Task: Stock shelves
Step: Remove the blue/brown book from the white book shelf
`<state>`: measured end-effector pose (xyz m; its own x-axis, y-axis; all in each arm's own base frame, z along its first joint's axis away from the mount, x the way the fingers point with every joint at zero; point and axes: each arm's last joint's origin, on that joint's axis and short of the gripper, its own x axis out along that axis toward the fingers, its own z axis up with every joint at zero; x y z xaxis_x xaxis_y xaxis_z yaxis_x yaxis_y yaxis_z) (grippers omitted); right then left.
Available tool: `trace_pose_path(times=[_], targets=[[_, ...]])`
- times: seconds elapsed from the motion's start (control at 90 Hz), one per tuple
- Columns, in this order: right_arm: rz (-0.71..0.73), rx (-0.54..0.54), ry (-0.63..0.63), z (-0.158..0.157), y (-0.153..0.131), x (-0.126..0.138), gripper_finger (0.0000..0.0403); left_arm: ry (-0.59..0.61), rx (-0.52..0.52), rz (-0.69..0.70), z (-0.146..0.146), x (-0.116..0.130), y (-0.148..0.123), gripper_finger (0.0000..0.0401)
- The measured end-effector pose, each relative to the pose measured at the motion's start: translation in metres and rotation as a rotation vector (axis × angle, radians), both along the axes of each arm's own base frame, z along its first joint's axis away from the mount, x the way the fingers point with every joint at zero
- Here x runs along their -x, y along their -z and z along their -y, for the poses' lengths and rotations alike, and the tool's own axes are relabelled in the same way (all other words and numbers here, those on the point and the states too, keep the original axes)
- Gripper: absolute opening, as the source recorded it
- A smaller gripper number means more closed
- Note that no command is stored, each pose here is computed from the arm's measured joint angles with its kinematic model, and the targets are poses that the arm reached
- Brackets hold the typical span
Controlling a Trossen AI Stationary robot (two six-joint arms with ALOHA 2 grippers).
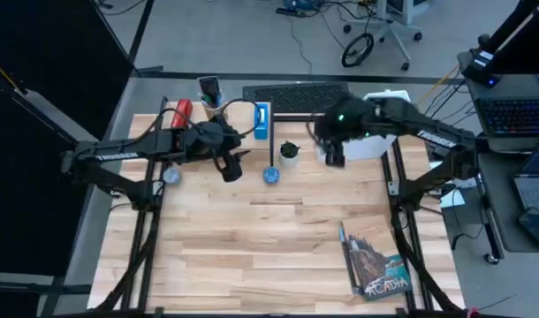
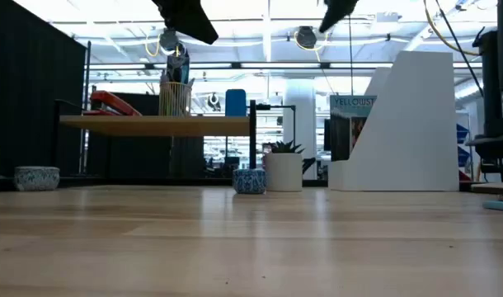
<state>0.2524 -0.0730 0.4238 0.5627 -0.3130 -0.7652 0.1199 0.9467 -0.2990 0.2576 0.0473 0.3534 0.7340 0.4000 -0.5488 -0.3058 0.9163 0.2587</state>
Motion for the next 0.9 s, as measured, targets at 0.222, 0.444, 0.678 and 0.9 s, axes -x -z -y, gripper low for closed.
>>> trace_pose_path(times=[0.222,0.444,0.678,0.9], targets=[[-0.019,0.076,0.169,0.045,-0.007,0.019,0.0170,0.000,0.000,0.000,0.000,0.000,0.000,0.0194],[-0.089,0.010,0.199,0.091,0.011,0.025,0.0154,-0.003,0.004,0.002,0.000,0.000,0.000,0.0194],[-0.191,-0.050,0.163,0.119,0.032,0.027,0.0141,-0.009,0.014,-0.006,0.000,0.001,0.001,0.0194],[-0.312,-0.137,0.145,0.129,0.049,0.030,0.0131,-0.017,0.032,-0.031,0.000,0.003,0.003,0.0194]])
